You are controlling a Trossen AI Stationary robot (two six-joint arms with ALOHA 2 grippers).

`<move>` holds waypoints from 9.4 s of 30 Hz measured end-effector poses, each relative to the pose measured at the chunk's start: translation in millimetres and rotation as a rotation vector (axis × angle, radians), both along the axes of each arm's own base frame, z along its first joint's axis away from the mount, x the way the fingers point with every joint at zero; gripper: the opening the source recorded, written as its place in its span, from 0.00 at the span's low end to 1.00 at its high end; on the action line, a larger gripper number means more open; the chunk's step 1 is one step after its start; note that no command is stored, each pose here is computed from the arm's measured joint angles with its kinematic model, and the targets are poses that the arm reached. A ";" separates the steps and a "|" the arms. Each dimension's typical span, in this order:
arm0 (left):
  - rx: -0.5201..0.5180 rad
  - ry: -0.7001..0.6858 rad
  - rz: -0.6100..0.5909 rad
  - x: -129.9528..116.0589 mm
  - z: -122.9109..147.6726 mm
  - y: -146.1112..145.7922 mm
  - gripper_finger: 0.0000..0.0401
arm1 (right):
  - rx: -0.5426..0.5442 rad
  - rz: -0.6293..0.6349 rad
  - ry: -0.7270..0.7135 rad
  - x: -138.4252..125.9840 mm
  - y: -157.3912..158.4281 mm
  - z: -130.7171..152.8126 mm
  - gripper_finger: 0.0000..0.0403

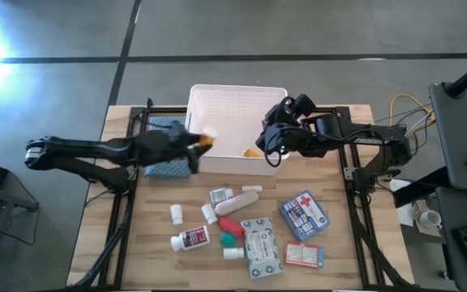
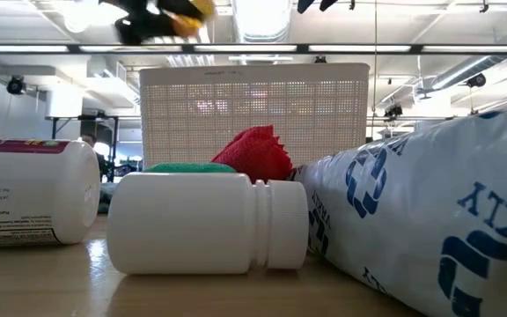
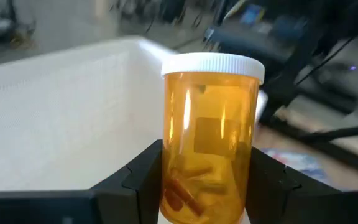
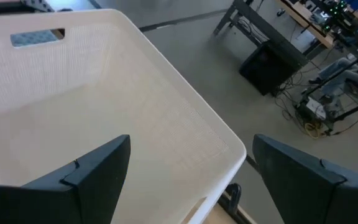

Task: Pick & place medical supplies in basket/bin
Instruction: Put the orange pill bottle into the white container, then put the top left white pill bottle into the white container, then put the rolled white bandage into the white container, then put the rolled white gauze into the white container

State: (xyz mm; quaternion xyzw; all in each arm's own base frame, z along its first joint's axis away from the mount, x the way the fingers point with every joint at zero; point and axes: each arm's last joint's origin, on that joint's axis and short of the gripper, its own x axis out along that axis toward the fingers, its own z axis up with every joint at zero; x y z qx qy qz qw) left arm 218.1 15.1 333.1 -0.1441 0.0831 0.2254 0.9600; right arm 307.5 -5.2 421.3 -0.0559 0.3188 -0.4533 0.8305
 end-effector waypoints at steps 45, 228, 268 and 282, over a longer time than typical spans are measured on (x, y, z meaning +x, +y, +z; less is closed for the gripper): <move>-0.569 0.690 0.203 -61.0 5.3 -11.2 0.77 | 0.166 -0.438 -0.250 -59.5 -13.6 -17.3 0.81; -0.236 0.230 -0.252 -138.9 19.8 -26.4 0.80 | 0.690 0.462 0.420 115.2 101.2 -252.1 0.31; -0.341 0.442 -0.128 -128.3 -39.1 -29.1 0.80 | 0.324 0.198 0.146 71.6 23.9 -38.0 0.85; -0.379 0.339 -0.203 -84.5 -113.7 -40.7 0.80 | 0.415 0.114 0.197 42.9 86.4 -46.6 0.81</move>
